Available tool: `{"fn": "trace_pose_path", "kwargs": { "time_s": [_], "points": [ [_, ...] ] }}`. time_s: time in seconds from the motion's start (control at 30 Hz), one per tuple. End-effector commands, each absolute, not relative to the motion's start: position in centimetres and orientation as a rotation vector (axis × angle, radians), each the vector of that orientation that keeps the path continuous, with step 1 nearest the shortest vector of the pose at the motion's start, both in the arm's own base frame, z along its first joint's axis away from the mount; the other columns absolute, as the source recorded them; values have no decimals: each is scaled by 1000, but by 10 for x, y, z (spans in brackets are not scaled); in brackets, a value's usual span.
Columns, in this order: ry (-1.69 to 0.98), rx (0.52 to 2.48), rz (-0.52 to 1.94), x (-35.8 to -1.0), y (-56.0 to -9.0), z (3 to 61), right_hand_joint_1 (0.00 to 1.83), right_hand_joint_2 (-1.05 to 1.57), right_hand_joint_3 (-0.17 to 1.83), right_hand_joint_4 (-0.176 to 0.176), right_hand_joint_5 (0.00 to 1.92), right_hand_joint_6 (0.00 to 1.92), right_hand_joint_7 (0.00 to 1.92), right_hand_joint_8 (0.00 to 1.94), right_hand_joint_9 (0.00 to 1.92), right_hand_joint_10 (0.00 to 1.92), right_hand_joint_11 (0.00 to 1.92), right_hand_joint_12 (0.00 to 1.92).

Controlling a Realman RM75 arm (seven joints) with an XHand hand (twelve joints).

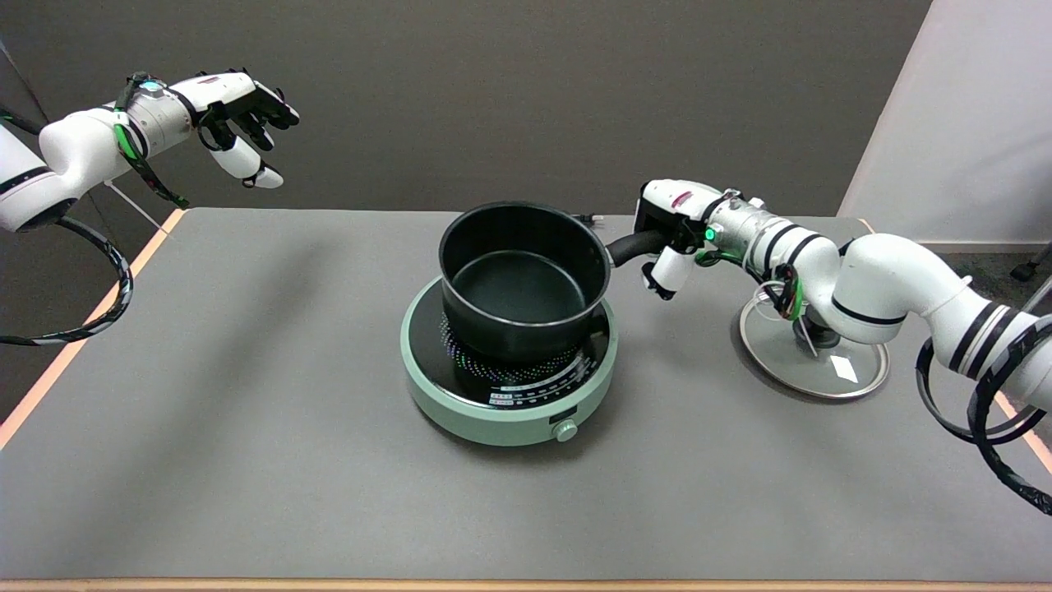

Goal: Pick up the pot.

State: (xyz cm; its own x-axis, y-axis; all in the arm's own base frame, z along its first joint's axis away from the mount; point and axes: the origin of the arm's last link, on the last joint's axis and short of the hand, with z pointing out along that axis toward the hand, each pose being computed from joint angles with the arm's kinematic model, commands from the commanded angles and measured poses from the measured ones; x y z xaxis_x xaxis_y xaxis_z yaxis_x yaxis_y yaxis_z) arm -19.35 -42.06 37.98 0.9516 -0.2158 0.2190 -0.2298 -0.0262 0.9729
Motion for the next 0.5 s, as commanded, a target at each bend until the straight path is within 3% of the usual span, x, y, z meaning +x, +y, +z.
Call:
{"fn": "trace_pose_path", "kwargs": {
  "time_s": [0.03,0.5],
  "points": [
    [-401,1554,56,-194,-424,403,1332,74,1713,-121,1665,1665,1665,1665,1665,1665,1665,1665],
    [-466,1524,86,-198,-424,432,1338,70,1743,-125,1646,1646,1646,1646,1646,1646,1646,1646]
  ]
}}
